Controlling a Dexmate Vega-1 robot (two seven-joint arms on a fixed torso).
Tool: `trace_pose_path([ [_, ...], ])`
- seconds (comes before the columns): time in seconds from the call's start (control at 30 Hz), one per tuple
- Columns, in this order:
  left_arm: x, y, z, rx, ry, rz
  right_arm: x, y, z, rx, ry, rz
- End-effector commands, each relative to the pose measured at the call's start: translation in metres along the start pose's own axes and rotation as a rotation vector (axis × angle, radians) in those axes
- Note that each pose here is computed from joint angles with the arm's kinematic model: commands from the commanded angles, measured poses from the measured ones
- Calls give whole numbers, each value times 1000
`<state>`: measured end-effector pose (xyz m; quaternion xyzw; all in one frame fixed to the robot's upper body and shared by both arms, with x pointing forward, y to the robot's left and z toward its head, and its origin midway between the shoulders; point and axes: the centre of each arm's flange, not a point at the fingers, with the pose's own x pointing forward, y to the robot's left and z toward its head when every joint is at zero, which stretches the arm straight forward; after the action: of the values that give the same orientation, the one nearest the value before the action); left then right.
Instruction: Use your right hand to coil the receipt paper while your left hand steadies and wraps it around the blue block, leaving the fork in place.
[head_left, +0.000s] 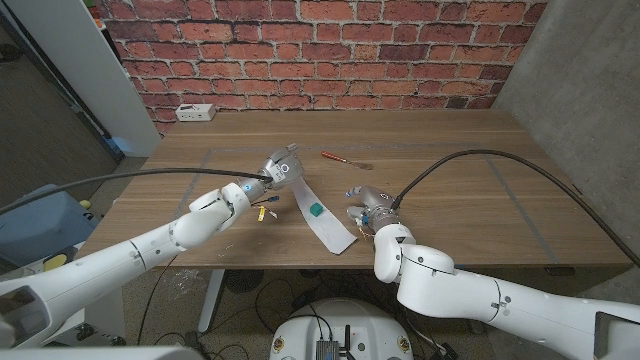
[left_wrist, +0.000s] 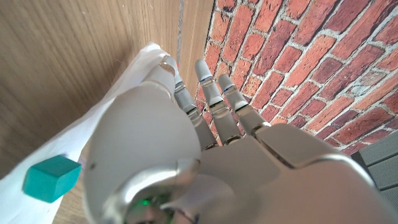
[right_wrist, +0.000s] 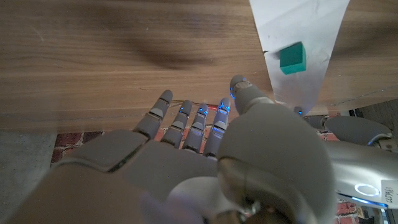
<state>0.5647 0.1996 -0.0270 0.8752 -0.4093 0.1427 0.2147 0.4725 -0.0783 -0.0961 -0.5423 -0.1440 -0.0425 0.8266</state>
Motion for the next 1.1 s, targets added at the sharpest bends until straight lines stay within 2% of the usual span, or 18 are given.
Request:
trace_pose_path([
  [0.03, 3, -21, 0, 18, 103, -125, -10, -2, -3, 6, -42, -95],
  [0.27, 7, -30, 2, 21, 176, -174, -9, -4, -4, 15, -70, -85],
  [0.4, 11, -32, 3, 24, 229, -194, -10, -7, -5, 44, -111, -74],
  [0.6, 19, -32, 6, 32, 328, -226, -9, -13, -1, 80, -165, -15],
  [0.73, 24, -35, 7, 29, 380, -239, -8, -15, 1, 101, -178, 18],
  [1.1, 40, -42, 8, 22, 461, -293, -5, -24, 8, 153, -230, 92],
])
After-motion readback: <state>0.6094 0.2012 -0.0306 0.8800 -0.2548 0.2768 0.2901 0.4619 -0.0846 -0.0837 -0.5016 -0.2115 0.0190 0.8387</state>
